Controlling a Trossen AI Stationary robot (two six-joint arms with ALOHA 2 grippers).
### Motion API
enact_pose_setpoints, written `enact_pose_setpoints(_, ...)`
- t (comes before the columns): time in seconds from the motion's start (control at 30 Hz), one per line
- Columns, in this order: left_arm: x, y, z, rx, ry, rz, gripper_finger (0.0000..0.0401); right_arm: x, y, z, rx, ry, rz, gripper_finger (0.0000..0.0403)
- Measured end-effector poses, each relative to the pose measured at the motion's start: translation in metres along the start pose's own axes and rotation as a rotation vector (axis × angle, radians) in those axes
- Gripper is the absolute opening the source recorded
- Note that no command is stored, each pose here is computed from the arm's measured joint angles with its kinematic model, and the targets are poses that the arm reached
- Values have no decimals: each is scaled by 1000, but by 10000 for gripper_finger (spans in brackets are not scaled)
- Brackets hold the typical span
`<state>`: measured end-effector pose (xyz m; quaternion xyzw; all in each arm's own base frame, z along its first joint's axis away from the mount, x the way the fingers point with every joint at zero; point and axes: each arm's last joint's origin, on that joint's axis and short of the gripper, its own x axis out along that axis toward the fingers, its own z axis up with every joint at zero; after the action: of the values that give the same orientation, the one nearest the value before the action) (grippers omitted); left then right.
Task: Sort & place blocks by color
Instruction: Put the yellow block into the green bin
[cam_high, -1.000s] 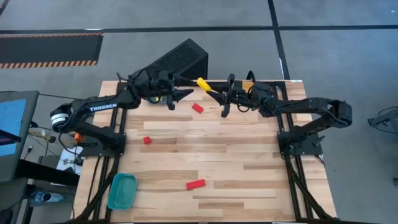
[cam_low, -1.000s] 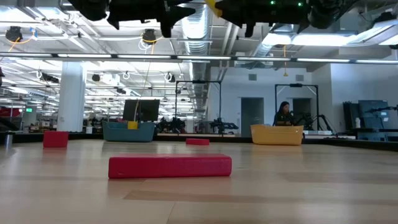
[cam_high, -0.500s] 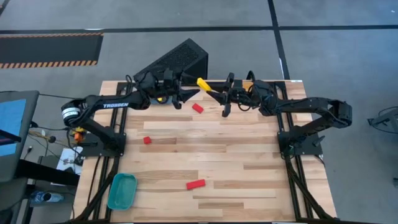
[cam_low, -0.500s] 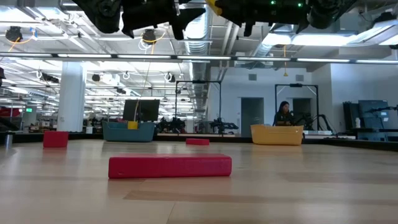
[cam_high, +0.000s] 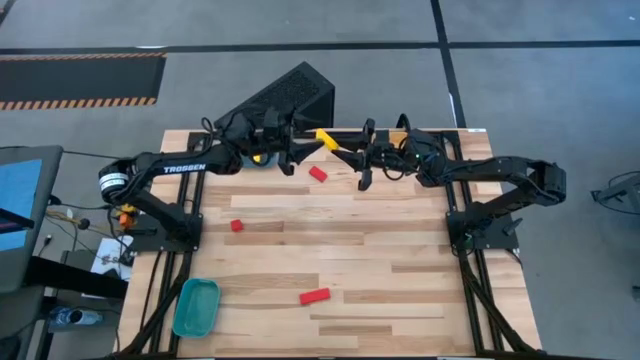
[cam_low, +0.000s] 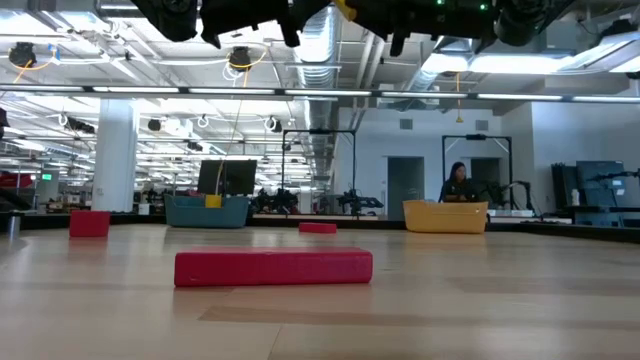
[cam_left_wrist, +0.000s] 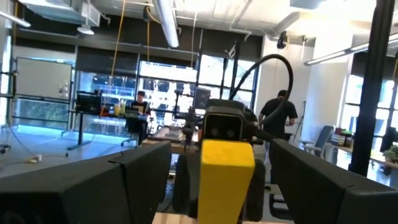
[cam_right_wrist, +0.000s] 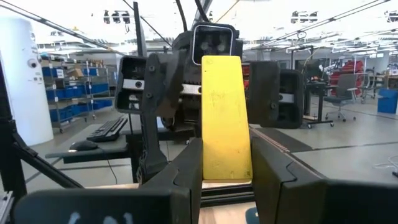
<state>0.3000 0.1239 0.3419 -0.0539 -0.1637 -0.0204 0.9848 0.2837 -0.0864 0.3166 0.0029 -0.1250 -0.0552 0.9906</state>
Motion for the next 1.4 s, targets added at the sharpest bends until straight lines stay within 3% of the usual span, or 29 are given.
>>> enact_pose_setpoints(0.3,2,-4,-2,-29,10,-3,251,0,1,4,-9,-44,19,107)
enact_pose_setpoints(0.83,2,-5,-3,-66,21,-28,65,0,3,4,27,-43,32,107)
enact_pose_setpoints(1.27,-1,-2,0,-66,36,-5,64,1,4,4,86,-38,29,112)
enact_pose_setpoints(1.4,-9,4,3,-83,94,47,64,0,-1,2,134,-29,-37,136)
